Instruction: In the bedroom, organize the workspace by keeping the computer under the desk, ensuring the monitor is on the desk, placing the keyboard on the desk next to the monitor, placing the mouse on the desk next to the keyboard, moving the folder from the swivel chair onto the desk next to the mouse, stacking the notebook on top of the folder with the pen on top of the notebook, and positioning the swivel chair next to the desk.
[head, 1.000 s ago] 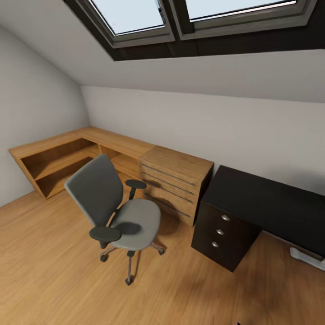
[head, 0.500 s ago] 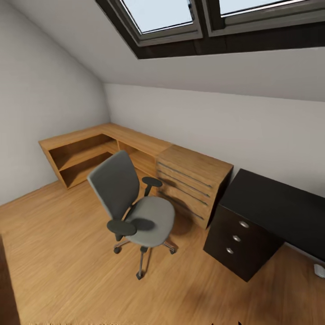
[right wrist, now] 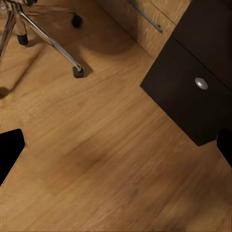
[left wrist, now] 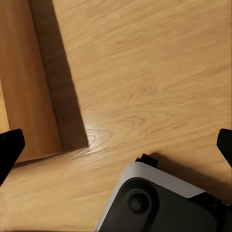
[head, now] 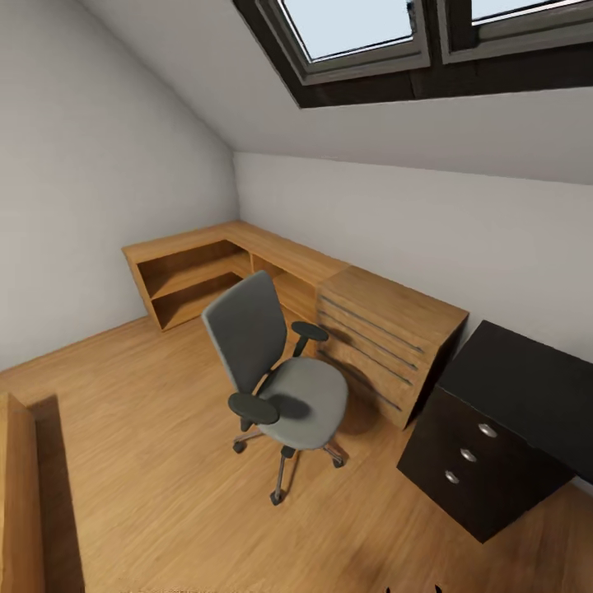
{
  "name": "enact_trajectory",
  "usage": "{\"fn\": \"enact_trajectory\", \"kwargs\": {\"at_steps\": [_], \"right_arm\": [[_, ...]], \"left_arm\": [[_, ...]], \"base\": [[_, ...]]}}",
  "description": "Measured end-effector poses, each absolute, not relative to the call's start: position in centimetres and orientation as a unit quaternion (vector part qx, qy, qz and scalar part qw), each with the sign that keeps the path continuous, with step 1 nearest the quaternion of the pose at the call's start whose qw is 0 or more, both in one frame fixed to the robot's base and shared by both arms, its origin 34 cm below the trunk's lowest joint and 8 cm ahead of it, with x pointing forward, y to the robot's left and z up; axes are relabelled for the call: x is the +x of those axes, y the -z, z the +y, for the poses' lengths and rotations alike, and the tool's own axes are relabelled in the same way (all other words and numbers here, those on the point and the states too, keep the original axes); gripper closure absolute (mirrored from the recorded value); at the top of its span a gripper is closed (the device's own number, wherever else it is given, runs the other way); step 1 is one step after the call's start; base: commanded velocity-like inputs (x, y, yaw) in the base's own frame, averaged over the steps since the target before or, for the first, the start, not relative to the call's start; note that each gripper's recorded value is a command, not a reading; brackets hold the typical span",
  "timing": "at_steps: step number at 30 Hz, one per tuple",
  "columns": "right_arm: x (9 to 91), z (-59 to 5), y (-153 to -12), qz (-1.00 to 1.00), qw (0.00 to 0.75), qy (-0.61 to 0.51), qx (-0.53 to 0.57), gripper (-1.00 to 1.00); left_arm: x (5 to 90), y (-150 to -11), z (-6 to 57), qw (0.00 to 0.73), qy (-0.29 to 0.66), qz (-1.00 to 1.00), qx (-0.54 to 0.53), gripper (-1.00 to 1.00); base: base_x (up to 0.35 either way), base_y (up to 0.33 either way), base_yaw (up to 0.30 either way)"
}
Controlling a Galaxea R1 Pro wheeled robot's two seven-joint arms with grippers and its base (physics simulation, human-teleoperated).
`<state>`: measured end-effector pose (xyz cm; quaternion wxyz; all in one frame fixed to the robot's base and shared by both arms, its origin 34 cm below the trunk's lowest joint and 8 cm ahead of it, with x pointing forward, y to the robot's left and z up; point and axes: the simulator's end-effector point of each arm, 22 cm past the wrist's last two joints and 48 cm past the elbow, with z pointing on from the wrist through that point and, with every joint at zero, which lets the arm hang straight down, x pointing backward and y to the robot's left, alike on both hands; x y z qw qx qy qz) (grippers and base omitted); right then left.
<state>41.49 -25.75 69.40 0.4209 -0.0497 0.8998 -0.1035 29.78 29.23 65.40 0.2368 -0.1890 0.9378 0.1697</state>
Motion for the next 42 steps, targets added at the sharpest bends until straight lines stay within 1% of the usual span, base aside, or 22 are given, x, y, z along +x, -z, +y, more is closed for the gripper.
{"fn": "enact_trajectory", "kwargs": {"at_steps": [10, 21, 42], "right_arm": [[41.80, -25.78, -69.85, 0.894, 0.434, 0.102, -0.046, -1.00], [41.71, -25.83, -69.81, 0.895, 0.433, 0.102, -0.047, -1.00], [41.76, -25.81, -69.83, 0.894, 0.433, 0.101, -0.047, -1.00]], "left_arm": [[30.22, -65.70, 29.42, 0.250, -0.171, 0.933, -0.194, -1.00], [30.22, -65.72, 29.63, 0.251, -0.172, 0.933, -0.194, -1.00], [30.23, -65.70, 29.41, 0.250, -0.171, 0.933, -0.194, -1.00]], "base": [[0.013, 0.011, 0.288], [0.196, 0.155, 0.291], [0.006, 0.004, 0.293]]}}
